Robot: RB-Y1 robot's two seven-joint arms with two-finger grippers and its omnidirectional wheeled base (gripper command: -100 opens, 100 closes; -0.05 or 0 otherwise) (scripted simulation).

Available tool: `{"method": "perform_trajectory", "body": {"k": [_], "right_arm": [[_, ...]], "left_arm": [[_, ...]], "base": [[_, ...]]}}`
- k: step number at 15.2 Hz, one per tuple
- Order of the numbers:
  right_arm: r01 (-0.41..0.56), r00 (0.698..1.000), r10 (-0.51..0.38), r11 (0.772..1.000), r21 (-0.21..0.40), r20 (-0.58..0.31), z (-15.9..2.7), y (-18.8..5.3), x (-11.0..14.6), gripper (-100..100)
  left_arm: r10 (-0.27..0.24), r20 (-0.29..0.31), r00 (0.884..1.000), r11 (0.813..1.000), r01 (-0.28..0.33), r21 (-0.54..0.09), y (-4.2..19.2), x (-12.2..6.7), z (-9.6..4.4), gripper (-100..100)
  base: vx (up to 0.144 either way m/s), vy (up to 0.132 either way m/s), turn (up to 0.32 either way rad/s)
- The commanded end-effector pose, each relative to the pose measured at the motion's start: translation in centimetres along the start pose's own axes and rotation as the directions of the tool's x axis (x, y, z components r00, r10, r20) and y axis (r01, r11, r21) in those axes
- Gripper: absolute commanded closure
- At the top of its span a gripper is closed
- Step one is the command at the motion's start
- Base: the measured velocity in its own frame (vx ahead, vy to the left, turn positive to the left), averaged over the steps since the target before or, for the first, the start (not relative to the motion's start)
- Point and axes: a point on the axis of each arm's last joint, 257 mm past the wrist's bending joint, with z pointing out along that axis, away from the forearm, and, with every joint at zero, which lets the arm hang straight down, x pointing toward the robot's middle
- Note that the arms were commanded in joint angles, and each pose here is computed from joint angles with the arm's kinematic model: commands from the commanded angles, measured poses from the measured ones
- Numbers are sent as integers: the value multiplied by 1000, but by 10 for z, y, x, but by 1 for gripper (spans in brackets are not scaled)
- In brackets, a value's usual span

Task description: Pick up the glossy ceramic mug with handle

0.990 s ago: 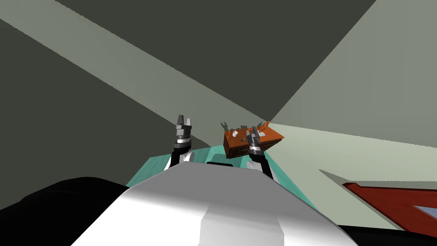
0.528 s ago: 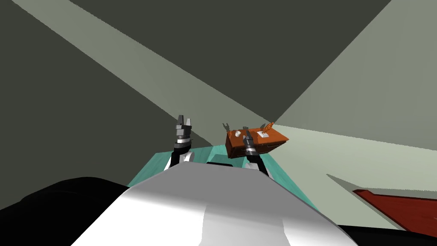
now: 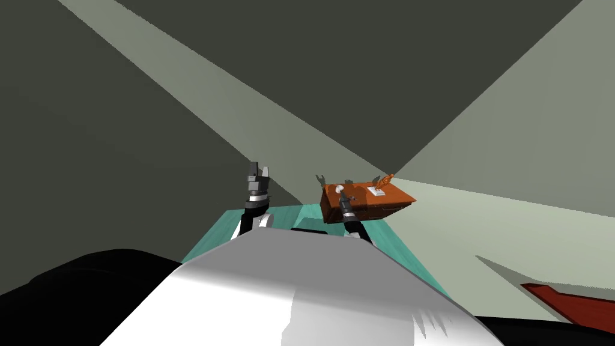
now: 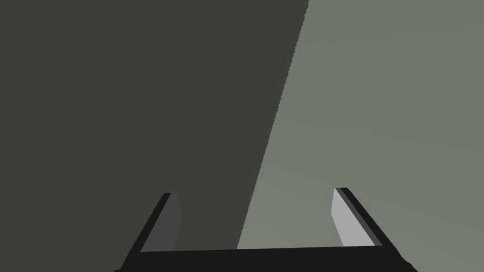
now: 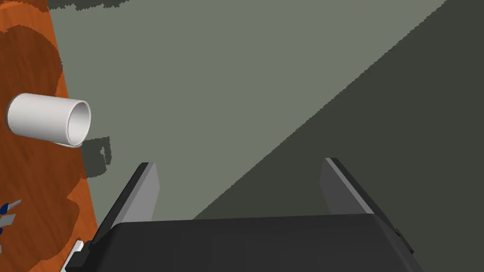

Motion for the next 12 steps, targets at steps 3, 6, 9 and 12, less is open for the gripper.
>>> {"method": "perform_trajectory", "body": {"k": [3,6,9,12], "right_arm": [[87,995,-77,982,169,-64,-14,-65,12,-100],[137,988,-114,959,248,-105,-23,-95,15,-100],[197,976,-154,927,318,-153,-34,-124,17,-100],[253,961,-189,891,376,-200,-45,-150,15,-100]], "left_arm": [[0,0,1000,1000,0,0,0,0,0,0],[0,0,1000,1000,0,0,0,0,0,0],[0,0,1000,1000,0,0,0,0,0,0],[0,0,1000,1000,0,0,0,0,0,0]], "base": [[-21,67,140],[-3,49,88],[4,38,142],[6,31,102]]}}
